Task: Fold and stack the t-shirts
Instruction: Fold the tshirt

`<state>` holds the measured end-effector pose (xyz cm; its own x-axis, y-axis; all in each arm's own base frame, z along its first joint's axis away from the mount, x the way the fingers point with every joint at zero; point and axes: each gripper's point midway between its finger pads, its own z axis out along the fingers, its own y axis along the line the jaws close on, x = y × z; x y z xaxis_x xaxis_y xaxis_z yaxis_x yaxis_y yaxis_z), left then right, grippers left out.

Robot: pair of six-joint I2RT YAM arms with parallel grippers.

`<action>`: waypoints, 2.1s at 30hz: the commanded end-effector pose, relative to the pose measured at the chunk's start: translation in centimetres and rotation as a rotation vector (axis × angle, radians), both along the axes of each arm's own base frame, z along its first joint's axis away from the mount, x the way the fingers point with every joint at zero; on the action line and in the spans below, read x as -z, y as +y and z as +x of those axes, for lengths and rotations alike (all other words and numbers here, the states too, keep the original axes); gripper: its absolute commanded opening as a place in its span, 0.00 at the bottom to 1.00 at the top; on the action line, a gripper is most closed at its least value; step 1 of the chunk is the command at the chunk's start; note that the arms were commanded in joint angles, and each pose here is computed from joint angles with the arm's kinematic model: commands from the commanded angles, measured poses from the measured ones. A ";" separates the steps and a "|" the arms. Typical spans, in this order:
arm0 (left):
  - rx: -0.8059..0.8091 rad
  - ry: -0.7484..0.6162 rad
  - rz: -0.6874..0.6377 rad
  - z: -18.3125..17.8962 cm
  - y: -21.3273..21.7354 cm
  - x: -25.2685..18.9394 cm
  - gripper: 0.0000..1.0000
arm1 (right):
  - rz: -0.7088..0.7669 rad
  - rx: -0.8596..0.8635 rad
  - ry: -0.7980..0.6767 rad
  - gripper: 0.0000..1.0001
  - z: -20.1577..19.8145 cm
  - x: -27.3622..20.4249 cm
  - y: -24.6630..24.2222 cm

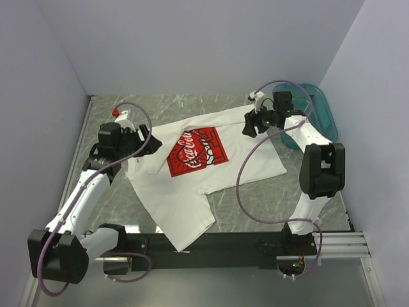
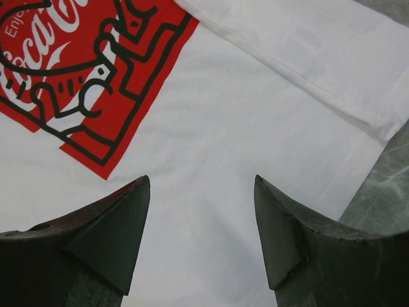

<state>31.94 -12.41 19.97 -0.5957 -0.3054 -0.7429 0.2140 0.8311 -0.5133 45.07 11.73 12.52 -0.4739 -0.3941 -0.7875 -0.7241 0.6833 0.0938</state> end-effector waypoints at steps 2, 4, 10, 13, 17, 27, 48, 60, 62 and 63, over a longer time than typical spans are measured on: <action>-0.162 0.012 0.159 2.7 3.5 0.3 0.73 | 0.031 -0.042 -0.024 0.73 -1.8 -3.0 0.5; -0.174 0.052 0.192 4.7 3.9 1.5 0.73 | 0.032 -0.061 -0.013 0.74 -2.5 -3.1 0.8; -0.112 0.222 0.239 10.4 3.8 6.4 0.65 | 0.056 -0.163 0.098 0.74 -7.0 -3.7 2.6; -0.120 0.258 0.219 11.7 4.7 8.0 0.62 | 0.071 -0.179 0.125 0.74 -9.1 -4.7 2.8; -0.108 0.315 0.198 11.3 5.3 9.8 0.58 | 0.107 -0.186 0.167 0.74 -12.0 -4.8 3.0; -0.025 0.402 0.151 11.7 3.8 12.8 0.49 | 0.172 -0.180 0.229 0.74 -13.9 -3.6 3.6; -0.018 0.509 0.161 11.9 3.8 16.2 0.34 | 0.168 -0.191 0.238 0.74 -14.1 -3.2 3.6; 0.004 0.510 0.208 11.3 2.6 16.2 0.02 | 0.170 -0.184 0.232 0.74 -14.0 -3.4 3.3; -0.005 0.497 0.214 11.4 2.7 15.7 0.01 | 0.172 -0.182 0.236 0.74 -14.0 -3.4 3.3; -0.017 0.482 0.229 11.5 2.8 15.2 0.01 | 0.171 -0.182 0.233 0.74 -14.0 -3.4 3.2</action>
<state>42.64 -9.70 2.64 -0.9048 -0.1970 -0.3776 -0.0408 0.9226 -0.3835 31.24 14.97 15.23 -0.5937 -0.3726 -0.7132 -0.7713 0.5160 0.3725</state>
